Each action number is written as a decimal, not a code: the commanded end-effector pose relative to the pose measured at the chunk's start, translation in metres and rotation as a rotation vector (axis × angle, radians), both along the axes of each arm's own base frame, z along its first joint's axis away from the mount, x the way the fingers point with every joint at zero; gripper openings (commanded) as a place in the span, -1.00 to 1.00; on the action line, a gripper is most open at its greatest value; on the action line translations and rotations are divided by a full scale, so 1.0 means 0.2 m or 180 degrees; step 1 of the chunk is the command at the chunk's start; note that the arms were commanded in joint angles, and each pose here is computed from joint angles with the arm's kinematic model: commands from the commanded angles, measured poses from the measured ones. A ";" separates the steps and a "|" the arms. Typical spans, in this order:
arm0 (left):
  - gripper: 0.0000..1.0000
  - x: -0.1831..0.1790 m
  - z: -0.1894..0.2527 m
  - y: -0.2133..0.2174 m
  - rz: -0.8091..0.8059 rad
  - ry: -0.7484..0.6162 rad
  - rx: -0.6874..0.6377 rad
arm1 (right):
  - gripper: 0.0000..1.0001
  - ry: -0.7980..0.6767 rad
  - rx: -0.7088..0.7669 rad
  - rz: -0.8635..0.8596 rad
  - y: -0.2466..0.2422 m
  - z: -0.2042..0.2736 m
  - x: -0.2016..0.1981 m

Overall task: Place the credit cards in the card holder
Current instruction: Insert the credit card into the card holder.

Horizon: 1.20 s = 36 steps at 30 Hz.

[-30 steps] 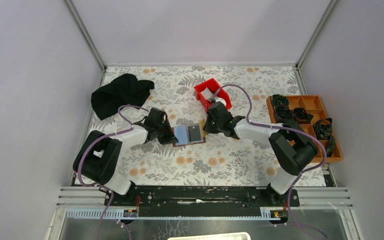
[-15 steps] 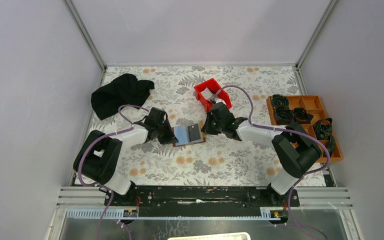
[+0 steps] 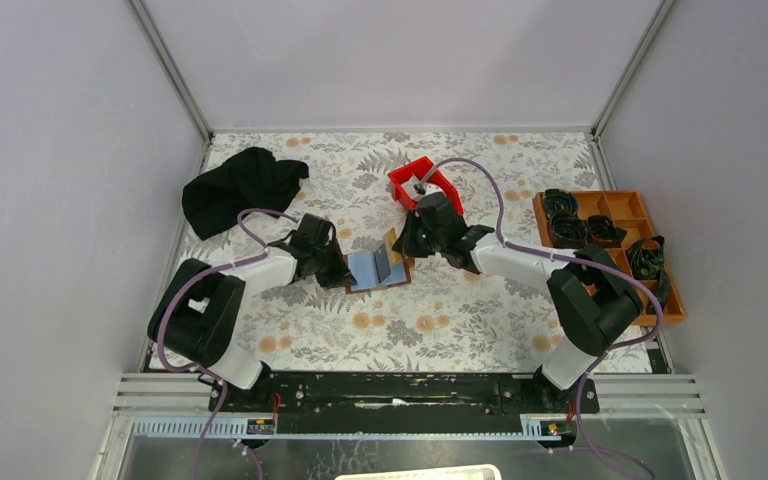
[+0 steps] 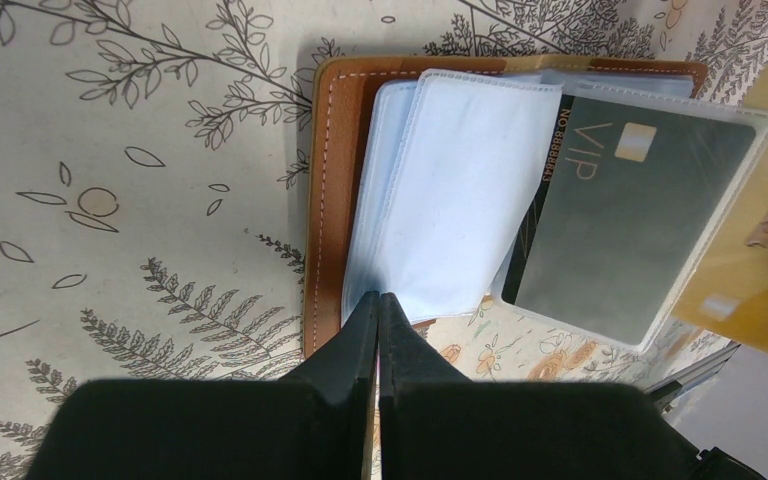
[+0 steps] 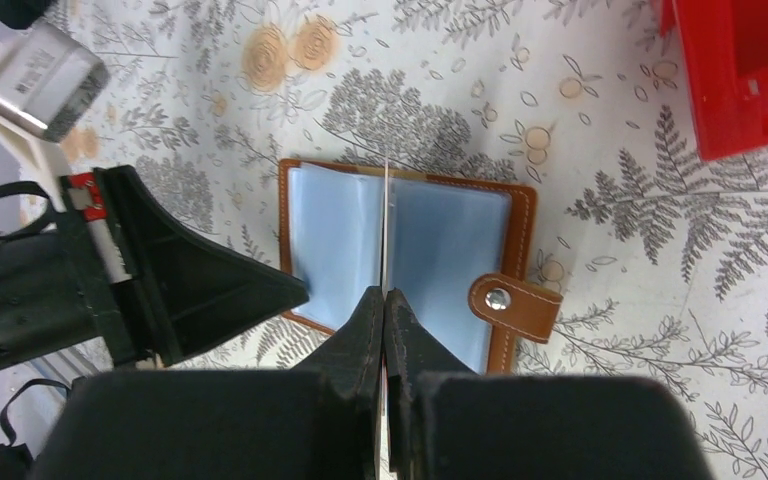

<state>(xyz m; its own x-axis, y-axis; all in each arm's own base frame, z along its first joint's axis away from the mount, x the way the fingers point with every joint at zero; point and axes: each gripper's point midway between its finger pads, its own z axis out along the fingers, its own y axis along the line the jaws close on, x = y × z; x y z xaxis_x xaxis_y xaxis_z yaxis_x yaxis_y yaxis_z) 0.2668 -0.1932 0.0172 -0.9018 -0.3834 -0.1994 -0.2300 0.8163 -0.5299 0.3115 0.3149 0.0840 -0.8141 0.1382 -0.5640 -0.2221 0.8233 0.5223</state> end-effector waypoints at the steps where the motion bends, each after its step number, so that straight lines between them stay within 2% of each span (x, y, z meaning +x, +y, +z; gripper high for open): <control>1: -1.00 -0.06 -0.09 0.06 0.0007 0.0205 0.0256 | -1.00 -0.0183 0.0173 0.0164 0.12 0.12 0.04; 25: -1.00 -0.10 -0.08 0.08 0.0075 0.0223 0.0251 | -1.00 -0.0068 0.0099 0.0432 0.28 0.01 -0.06; 36: -1.00 -0.08 0.04 0.16 0.0216 0.0140 0.0520 | -1.00 0.0031 -0.0041 0.0443 0.26 -0.11 -0.10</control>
<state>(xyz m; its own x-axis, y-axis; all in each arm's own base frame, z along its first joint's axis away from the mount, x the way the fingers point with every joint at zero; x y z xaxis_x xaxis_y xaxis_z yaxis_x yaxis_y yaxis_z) 0.2557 -0.1766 0.0183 -0.8912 -0.4083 -0.1978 -0.2832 0.8412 -0.4606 0.2941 0.3605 0.0608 -0.8427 0.0339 -0.5373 -0.2979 0.8020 0.5178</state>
